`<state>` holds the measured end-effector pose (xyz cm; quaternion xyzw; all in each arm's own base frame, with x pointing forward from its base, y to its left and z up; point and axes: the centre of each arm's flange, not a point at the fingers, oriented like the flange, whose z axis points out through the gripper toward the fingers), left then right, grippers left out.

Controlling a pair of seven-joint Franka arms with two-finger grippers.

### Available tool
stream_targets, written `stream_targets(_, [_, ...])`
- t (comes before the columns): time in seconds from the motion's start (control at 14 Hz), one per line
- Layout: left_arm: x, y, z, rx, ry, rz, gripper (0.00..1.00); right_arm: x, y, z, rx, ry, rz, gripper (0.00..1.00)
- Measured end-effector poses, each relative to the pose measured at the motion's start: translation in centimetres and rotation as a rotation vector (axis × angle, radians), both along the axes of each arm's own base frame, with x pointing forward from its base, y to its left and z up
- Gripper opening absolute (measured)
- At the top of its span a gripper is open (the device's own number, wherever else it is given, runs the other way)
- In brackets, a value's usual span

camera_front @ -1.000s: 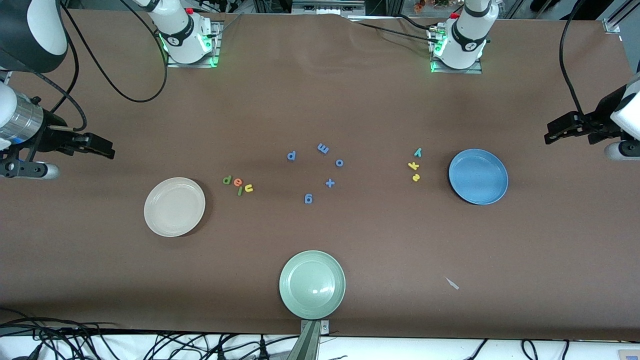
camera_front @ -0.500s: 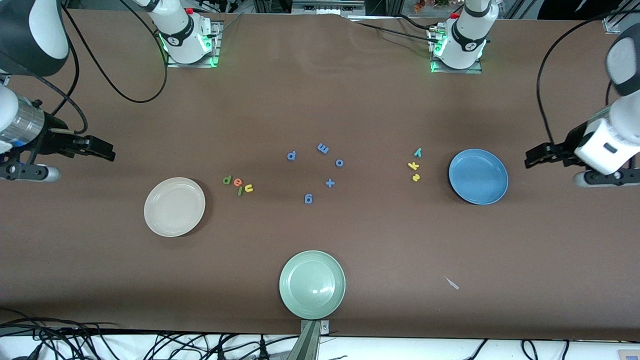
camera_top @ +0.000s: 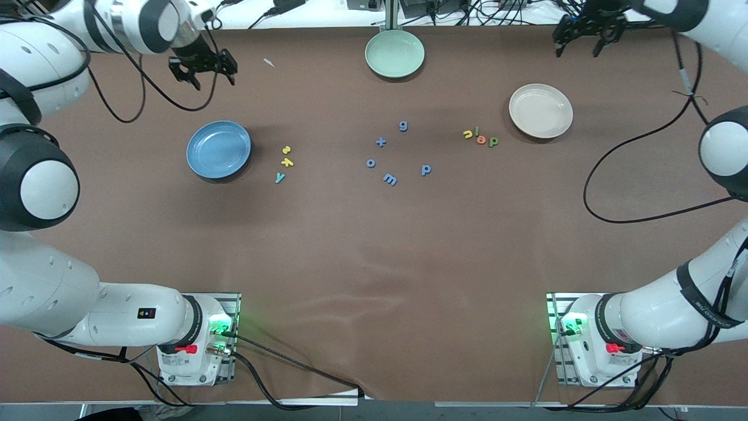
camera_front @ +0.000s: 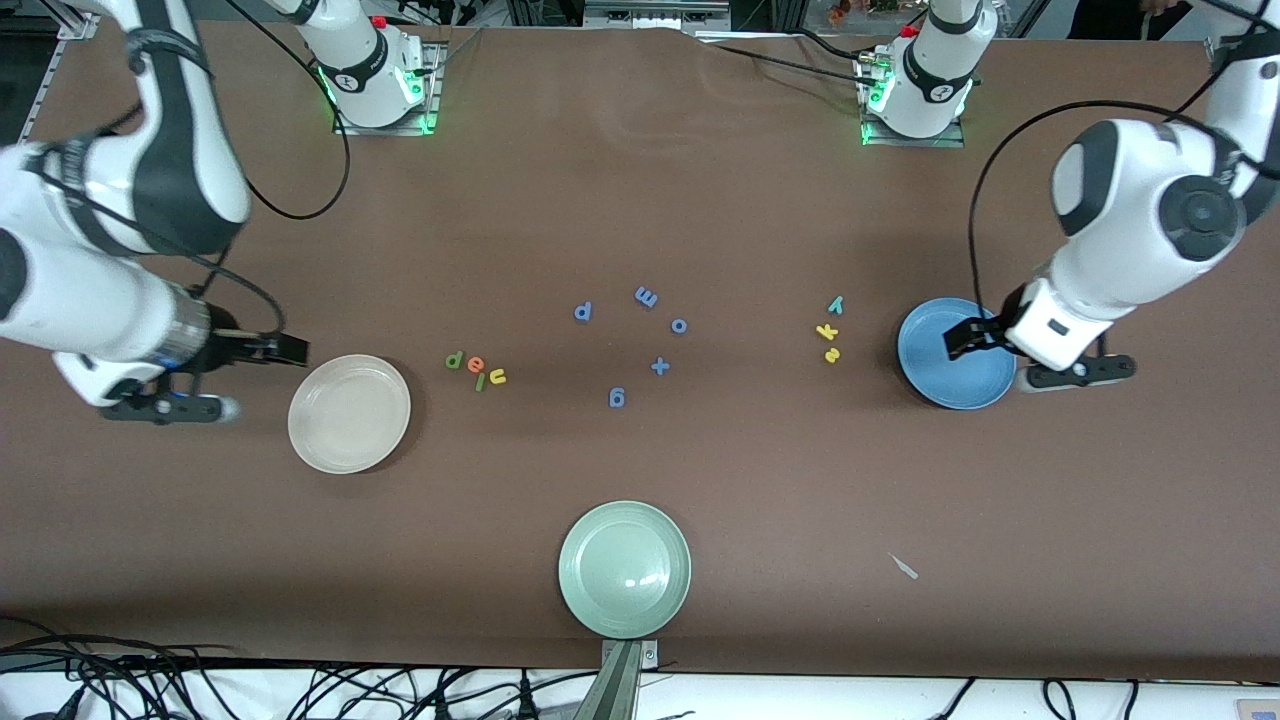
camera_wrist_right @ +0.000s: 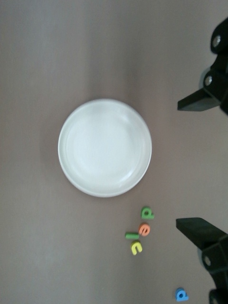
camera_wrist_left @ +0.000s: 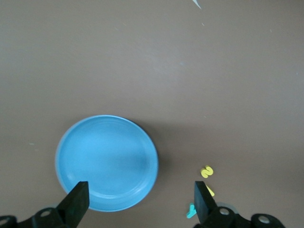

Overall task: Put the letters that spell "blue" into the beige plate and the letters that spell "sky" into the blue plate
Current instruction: 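Move the right gripper to the green letters while the left gripper reaches yellow letters, then grasp the green p with the right gripper while the left gripper grasps yellow s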

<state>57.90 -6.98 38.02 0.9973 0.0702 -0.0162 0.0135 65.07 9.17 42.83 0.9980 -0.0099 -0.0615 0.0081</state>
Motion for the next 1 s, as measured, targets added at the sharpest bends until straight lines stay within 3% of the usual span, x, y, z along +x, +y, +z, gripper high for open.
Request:
stream_targets(0.36, [-0.5,-5.2,-7.6,-0.025,0.044,0.033,0.95,0.4,8.4,-7.6,-0.023,-0.011,-0.076,1.0])
stream_targets(0.79, [-1.1,-9.4,-14.7,-0.067,0.013,0.097,0.89,-0.9,10.7,-17.2,-0.033,-0.027,-0.128,1.0])
stream_targets(0.93, [-2.1,-10.9,-15.6,-0.075,-0.009,0.111,0.76,-2.0,10.4,-19.2,-0.039,-0.02,-0.156,1.0])
stream_targets(1.0, [-2.5,-11.2,-16.0,-0.076,-0.014,0.111,0.75,-2.5,10.5,-19.8,-0.043,-0.011,-0.168,1.0])
